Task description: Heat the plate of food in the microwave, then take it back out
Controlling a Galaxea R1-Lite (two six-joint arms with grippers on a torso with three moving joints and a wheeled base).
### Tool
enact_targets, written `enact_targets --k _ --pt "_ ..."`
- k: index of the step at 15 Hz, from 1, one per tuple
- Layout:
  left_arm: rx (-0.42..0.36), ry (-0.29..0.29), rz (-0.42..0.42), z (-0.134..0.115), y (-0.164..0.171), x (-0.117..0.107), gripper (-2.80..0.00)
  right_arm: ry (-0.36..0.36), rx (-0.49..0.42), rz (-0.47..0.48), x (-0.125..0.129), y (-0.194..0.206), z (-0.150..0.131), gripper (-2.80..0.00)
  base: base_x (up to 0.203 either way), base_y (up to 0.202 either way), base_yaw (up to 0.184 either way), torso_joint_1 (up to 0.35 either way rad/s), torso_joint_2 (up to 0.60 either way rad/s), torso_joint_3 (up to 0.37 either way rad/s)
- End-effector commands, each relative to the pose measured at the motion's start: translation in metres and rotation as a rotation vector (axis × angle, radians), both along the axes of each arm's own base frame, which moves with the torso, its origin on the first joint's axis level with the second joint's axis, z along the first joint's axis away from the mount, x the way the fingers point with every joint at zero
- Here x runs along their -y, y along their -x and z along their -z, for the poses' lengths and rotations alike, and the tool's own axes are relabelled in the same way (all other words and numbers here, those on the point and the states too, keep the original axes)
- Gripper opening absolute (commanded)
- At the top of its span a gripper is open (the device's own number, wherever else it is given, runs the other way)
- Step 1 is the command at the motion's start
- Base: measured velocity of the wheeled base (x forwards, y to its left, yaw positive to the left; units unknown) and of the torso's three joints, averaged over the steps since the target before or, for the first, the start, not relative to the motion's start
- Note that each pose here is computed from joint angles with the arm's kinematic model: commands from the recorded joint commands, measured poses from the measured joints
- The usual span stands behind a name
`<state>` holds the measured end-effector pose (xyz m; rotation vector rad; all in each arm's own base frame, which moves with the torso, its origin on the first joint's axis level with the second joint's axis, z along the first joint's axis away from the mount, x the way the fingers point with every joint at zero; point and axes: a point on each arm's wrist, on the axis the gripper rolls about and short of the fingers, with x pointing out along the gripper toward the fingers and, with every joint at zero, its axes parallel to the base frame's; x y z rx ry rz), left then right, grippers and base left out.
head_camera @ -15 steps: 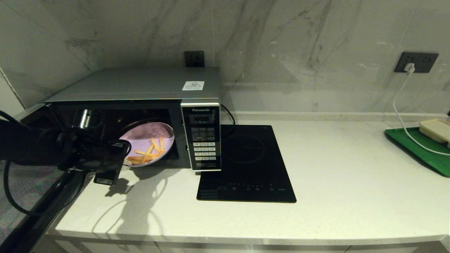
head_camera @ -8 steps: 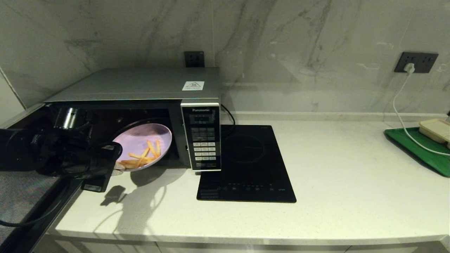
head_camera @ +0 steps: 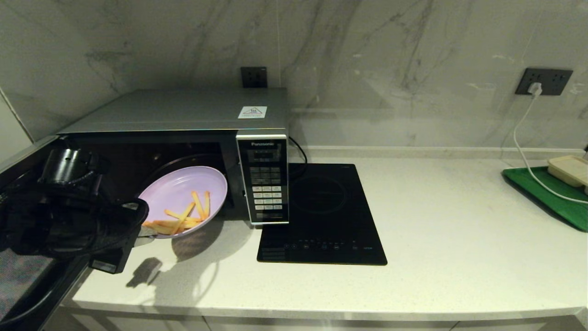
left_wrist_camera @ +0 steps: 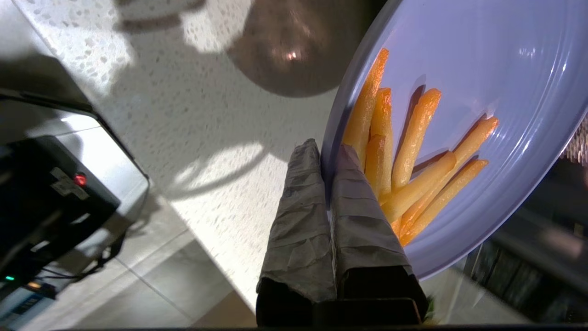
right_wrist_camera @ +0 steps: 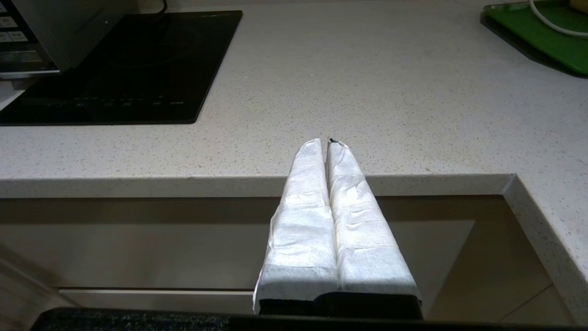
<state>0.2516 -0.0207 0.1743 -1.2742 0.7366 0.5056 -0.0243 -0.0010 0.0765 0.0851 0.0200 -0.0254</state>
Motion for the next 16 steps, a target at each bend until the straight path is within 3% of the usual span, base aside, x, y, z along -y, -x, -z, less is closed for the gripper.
enact_targets --k 1,3,16 --pt "0.032 -0.022 0.065 -0.007 0.021 0.006 -2.8 0.0 0.0 0.0 0.0 0.0 0.0 -2.8 0.0 0.0 0.0 0.0 0.0 0.0" --pt "-0.008 -0.051 0.098 0.004 0.026 0.006 -2.8 0.0 0.0 0.0 0.0 0.0 0.0 -2.8 0.0 0.0 0.0 0.0 0.0 0.0" --pt "-0.041 -0.106 0.172 0.014 0.03 0.006 -2.8 0.0 0.0 0.0 0.0 0.0 0.0 -2.8 0.0 0.0 0.0 0.0 0.0 0.0"
